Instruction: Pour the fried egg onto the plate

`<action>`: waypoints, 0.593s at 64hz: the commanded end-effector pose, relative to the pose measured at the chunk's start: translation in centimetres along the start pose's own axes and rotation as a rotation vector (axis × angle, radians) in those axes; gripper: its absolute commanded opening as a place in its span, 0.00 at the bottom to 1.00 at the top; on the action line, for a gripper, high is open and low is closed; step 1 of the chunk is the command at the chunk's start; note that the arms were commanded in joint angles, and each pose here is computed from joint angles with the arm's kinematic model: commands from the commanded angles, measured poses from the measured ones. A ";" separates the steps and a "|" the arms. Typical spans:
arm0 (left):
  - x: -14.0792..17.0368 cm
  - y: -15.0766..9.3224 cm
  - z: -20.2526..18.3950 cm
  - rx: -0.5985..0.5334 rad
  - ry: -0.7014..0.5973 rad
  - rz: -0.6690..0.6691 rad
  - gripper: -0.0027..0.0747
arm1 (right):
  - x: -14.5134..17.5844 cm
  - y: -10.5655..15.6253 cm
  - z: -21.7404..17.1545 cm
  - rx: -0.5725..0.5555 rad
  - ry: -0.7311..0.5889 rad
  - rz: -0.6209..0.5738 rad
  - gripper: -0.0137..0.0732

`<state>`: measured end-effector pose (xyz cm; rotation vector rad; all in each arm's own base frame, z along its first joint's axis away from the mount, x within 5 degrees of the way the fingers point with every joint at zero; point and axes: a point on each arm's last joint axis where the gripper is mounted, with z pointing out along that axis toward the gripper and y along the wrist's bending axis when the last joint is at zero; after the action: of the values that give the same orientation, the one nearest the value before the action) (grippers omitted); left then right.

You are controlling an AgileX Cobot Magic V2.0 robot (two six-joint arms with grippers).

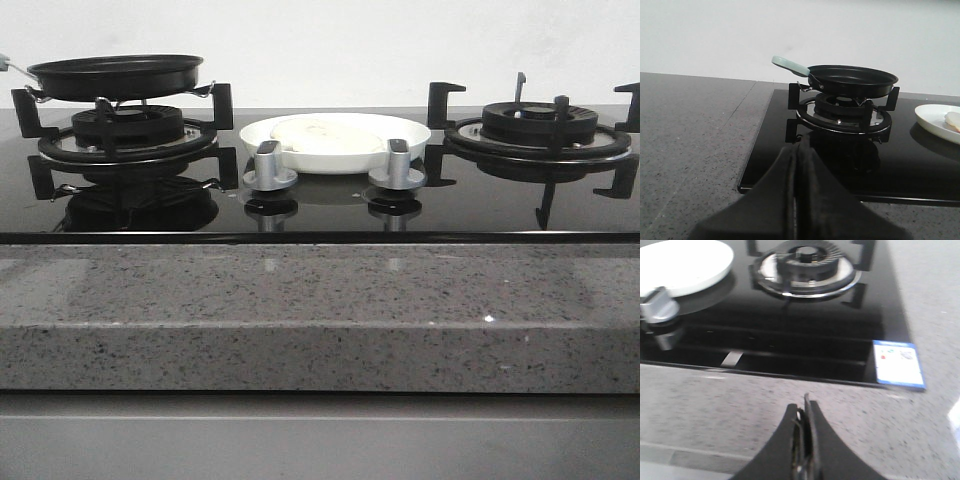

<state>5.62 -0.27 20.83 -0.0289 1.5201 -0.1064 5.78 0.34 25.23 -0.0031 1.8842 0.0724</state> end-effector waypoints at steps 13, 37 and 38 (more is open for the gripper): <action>-0.6 -0.1 -0.2 0.016 -0.088 -0.012 0.01 | 2.3 -0.5 0.5 0.057 -0.295 -0.009 0.08; -0.6 -0.1 -0.2 0.016 -0.087 -0.012 0.01 | 4.3 -1.0 1.0 0.114 -0.413 -0.005 0.08; -0.6 -0.1 -0.2 0.016 -0.087 -0.012 0.01 | 4.3 -1.0 1.0 0.115 -0.413 -0.005 0.08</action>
<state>5.62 -0.27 20.81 -0.0289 1.5219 -0.1063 5.67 -0.31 19.64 0.0775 1.5922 -0.0113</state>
